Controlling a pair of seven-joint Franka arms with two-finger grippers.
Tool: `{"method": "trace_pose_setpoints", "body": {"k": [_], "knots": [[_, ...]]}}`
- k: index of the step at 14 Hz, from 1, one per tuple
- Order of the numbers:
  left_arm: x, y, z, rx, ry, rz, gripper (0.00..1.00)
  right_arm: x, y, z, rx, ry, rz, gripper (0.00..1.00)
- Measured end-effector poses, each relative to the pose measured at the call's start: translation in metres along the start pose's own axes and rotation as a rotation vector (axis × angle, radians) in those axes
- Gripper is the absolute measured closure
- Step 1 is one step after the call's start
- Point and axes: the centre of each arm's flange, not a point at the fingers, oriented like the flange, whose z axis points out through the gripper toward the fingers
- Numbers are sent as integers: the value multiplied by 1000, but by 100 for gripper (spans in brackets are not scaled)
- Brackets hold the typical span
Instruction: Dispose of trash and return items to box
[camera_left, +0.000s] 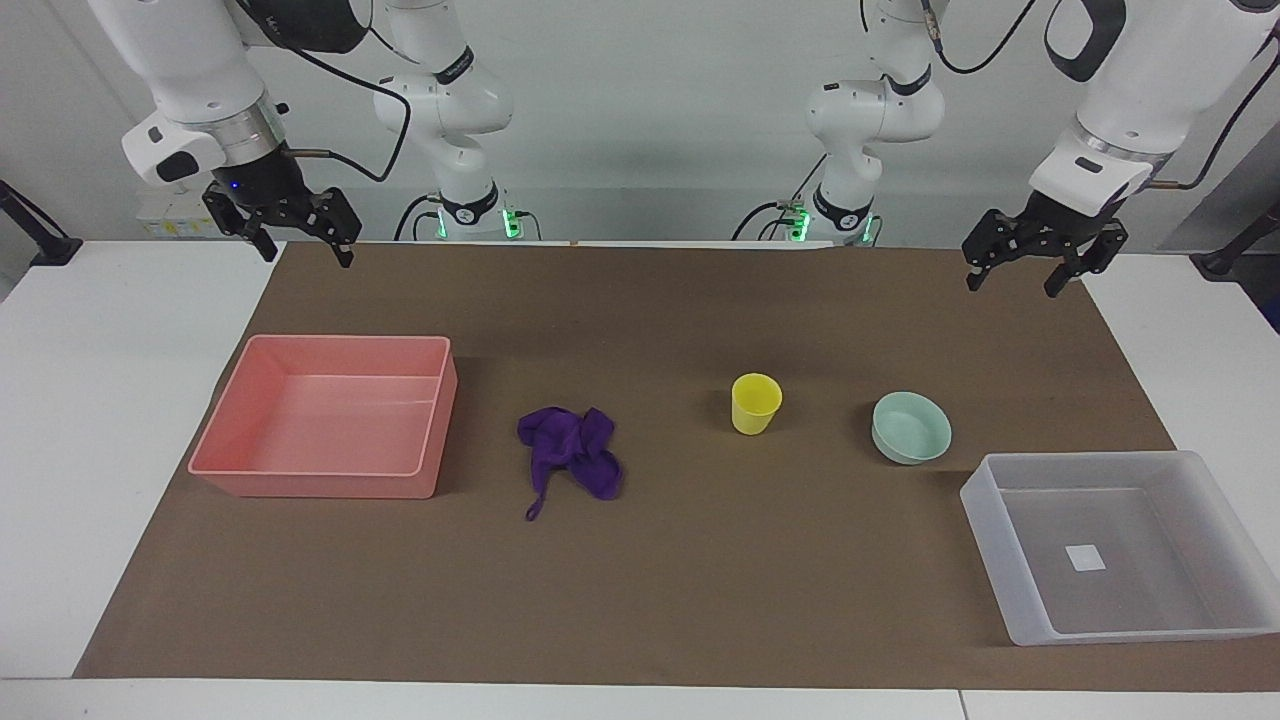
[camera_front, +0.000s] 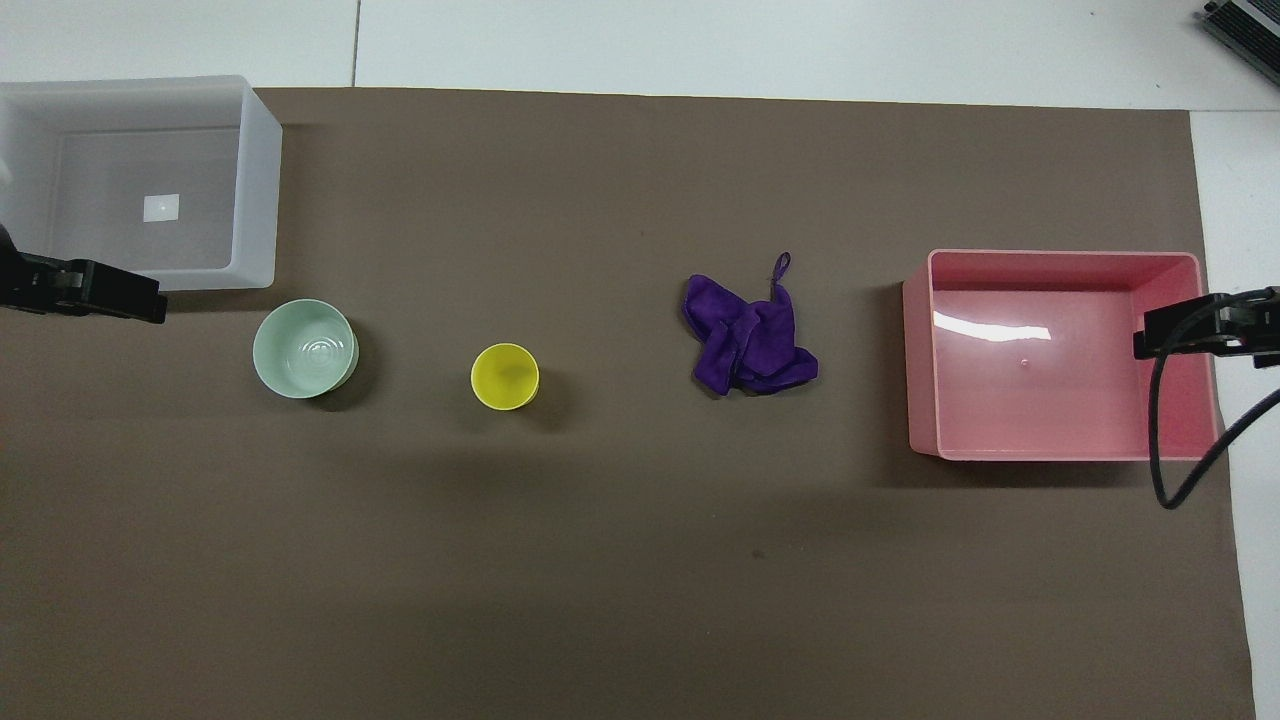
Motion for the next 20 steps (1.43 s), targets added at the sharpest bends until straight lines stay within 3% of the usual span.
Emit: {"method": "trace_pose_setpoints", "body": {"k": [13,20], "knots": [[3,-5,9,18,19,-5,0,0,0,0,0,0,0,0],[23,-10,87,28,60,-7,0,0,0,0,0,0,0,0]]}}
